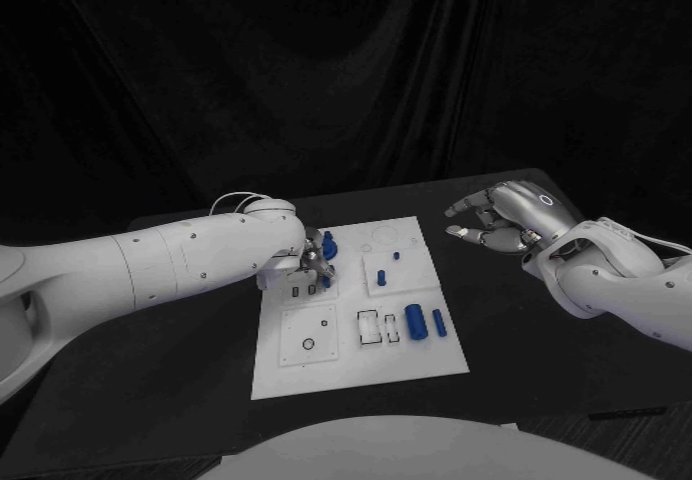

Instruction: Assemble the parts on the task board

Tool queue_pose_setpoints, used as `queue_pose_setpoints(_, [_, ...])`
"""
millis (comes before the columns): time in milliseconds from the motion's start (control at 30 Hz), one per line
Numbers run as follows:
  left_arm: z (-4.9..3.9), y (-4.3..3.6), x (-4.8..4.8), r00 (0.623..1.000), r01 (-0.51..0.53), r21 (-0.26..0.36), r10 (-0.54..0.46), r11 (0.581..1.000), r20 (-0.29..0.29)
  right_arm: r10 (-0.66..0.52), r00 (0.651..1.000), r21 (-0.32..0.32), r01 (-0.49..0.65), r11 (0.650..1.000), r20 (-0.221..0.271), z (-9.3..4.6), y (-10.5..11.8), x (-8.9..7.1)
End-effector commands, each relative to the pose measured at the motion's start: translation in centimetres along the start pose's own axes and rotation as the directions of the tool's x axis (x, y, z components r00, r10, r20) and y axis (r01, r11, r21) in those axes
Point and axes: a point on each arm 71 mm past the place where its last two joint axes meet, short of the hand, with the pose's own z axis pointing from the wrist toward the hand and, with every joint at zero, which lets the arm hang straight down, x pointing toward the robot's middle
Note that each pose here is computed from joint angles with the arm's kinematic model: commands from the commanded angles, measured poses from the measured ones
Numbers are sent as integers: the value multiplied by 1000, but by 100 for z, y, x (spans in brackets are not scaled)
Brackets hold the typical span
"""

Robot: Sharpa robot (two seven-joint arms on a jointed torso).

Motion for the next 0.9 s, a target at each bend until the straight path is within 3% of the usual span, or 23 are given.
queue_pose_setpoints(33, [1,-24,9,1000,6,28,-6,1000,5,-2,1000,8,2,1000,15,-9,-6,-4])
queue_pose_setpoints(900, [-17,131,11,999,31,2,-31,1000,20,-2,1000,19,2,1000,11,-44,-34,16])
